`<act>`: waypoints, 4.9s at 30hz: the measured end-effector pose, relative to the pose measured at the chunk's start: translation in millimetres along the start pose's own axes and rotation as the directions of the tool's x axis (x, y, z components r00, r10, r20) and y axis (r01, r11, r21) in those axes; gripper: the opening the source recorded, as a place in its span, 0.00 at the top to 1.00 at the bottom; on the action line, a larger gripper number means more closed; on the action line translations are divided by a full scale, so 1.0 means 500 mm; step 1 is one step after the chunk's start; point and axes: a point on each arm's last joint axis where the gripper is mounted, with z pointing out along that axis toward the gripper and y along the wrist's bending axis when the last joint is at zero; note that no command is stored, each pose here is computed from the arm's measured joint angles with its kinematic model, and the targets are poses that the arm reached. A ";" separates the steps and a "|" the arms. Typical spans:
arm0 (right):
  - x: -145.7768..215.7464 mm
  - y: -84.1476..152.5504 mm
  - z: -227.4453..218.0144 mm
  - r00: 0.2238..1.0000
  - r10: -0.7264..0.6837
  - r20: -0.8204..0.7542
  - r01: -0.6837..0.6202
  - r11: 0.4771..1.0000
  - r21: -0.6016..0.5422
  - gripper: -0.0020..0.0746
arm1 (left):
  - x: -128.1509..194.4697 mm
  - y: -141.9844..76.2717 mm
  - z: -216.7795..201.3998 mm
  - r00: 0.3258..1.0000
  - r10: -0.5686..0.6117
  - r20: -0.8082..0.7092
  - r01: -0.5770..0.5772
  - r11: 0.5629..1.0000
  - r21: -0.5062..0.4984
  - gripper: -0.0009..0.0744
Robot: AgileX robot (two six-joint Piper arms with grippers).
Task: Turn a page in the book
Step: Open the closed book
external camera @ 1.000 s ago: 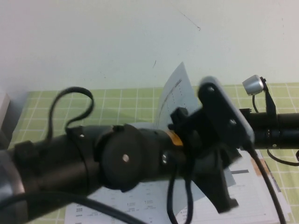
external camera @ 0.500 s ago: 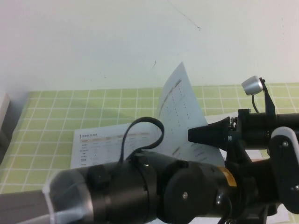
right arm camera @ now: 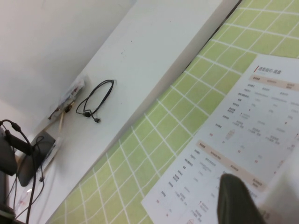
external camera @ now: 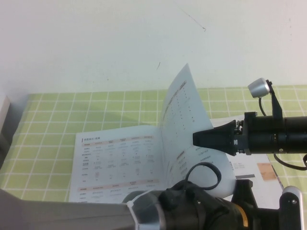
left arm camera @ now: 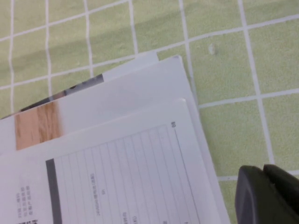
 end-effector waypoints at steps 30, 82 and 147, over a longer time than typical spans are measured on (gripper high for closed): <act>0.001 -0.013 0.000 1.000 0.000 -0.004 0.001 0.997 0.072 0.69 | 0.060 0.024 0.016 0.958 -0.083 -0.276 0.037 0.985 -0.168 0.99; 0.096 -0.198 0.009 0.978 0.081 -0.192 0.038 0.838 0.544 0.82 | 0.103 0.063 -0.047 0.773 -0.485 -0.408 0.210 0.803 -0.558 0.99; -0.029 0.104 -0.152 0.959 -0.284 -0.020 0.229 0.727 0.647 0.91 | 0.113 0.180 -0.400 0.739 -0.613 0.280 0.610 0.432 -0.664 0.99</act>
